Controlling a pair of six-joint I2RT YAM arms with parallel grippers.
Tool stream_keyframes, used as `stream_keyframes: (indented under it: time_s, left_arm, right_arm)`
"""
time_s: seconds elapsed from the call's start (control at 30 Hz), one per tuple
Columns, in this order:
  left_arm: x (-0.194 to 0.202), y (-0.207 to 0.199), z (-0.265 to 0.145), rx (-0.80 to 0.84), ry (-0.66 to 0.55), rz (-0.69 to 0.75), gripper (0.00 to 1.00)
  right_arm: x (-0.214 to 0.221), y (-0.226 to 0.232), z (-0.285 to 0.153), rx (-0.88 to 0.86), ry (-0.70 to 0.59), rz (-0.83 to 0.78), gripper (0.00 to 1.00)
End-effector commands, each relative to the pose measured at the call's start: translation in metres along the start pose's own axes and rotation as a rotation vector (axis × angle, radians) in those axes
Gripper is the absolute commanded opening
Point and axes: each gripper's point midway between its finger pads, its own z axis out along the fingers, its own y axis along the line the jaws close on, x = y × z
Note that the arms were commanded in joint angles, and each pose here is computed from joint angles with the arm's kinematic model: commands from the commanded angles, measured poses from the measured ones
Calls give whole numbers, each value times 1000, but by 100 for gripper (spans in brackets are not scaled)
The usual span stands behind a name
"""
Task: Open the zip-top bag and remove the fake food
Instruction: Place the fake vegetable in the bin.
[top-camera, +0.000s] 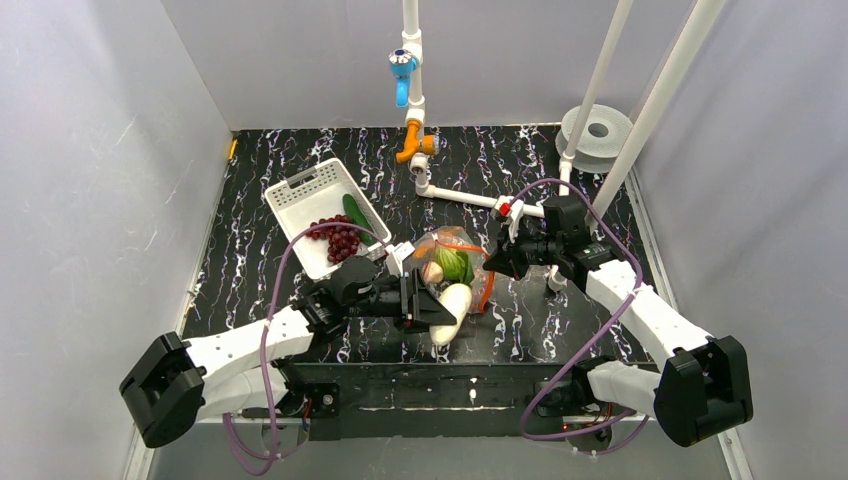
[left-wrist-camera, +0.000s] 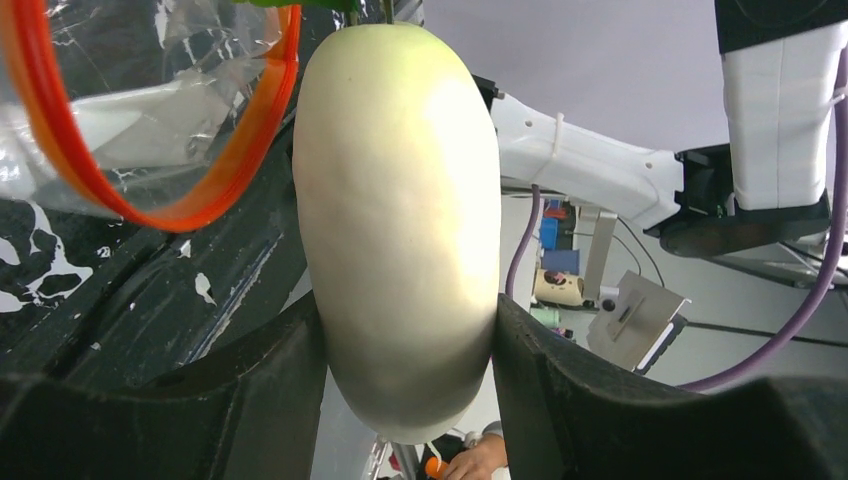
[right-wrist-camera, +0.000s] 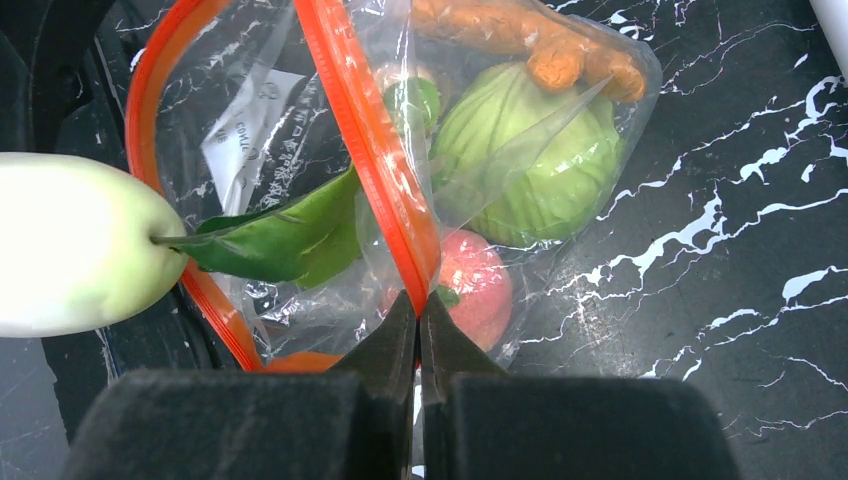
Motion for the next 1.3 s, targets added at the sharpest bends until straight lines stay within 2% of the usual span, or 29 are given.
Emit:
stream_keyframes:
  time_s: [0.0, 0.37, 0.8, 1.27]
  left_arm:
    - [2, -31, -10, 74, 35, 92, 0]
    - [-12, -54, -39, 154, -15, 232, 0]
    - [-72, -66, -74, 132, -183, 382, 0]
    - [-132, -41, -116, 33, -422, 366, 0]
  right_arm:
    - [-7, -1, -3, 3, -35, -11, 1]
    - [-7, 1, -4, -6, -38, -13, 1]
    - [-8, 3, -5, -9, -41, -18, 1]
    - [-6, 3, -4, -14, -38, -17, 1]
